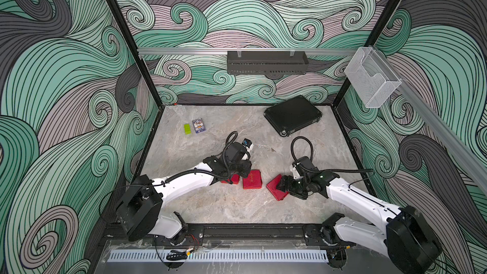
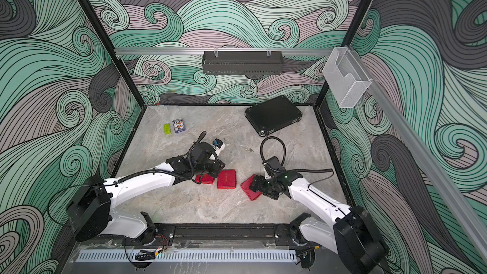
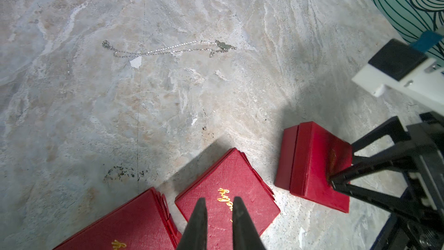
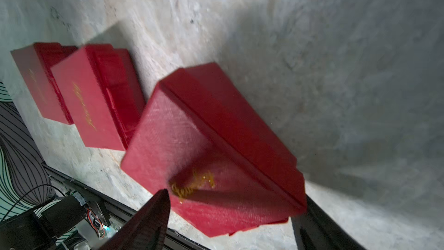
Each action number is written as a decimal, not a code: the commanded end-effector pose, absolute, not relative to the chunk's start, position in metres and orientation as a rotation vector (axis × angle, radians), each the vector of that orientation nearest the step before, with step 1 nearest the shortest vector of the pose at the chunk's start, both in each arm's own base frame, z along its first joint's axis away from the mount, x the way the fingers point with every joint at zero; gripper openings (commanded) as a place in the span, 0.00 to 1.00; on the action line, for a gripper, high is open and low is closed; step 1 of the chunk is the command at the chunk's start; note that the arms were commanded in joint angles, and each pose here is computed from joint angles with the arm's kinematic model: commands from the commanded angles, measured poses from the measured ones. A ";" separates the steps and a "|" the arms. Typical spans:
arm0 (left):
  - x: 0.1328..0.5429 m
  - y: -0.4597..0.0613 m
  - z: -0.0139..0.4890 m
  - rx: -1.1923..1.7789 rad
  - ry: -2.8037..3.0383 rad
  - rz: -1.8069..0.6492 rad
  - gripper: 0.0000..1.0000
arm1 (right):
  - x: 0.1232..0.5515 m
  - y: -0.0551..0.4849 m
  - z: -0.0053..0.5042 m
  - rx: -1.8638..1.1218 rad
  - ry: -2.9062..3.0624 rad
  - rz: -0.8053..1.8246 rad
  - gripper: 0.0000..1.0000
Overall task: Take the necklace out of the lift-off lid jewelry box
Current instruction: Adjust the jewelry box at the center of the board.
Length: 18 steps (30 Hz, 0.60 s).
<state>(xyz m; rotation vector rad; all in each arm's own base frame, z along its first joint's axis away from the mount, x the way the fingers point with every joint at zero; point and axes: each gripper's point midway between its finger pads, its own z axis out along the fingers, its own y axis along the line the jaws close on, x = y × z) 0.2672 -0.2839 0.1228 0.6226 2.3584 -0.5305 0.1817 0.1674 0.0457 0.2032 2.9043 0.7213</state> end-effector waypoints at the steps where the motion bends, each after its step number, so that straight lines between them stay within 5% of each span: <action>1: 0.268 -0.283 0.128 0.622 2.352 -0.537 0.20 | 0.208 0.181 0.061 0.101 2.844 0.783 0.81; 9: 0.239 -0.310 0.113 0.865 2.355 -0.735 0.20 | 0.231 0.192 0.054 0.020 2.895 0.802 0.77; 18: 0.206 -0.313 0.095 0.788 2.455 -0.869 0.16 | 0.223 0.176 0.073 -0.080 2.923 0.673 0.81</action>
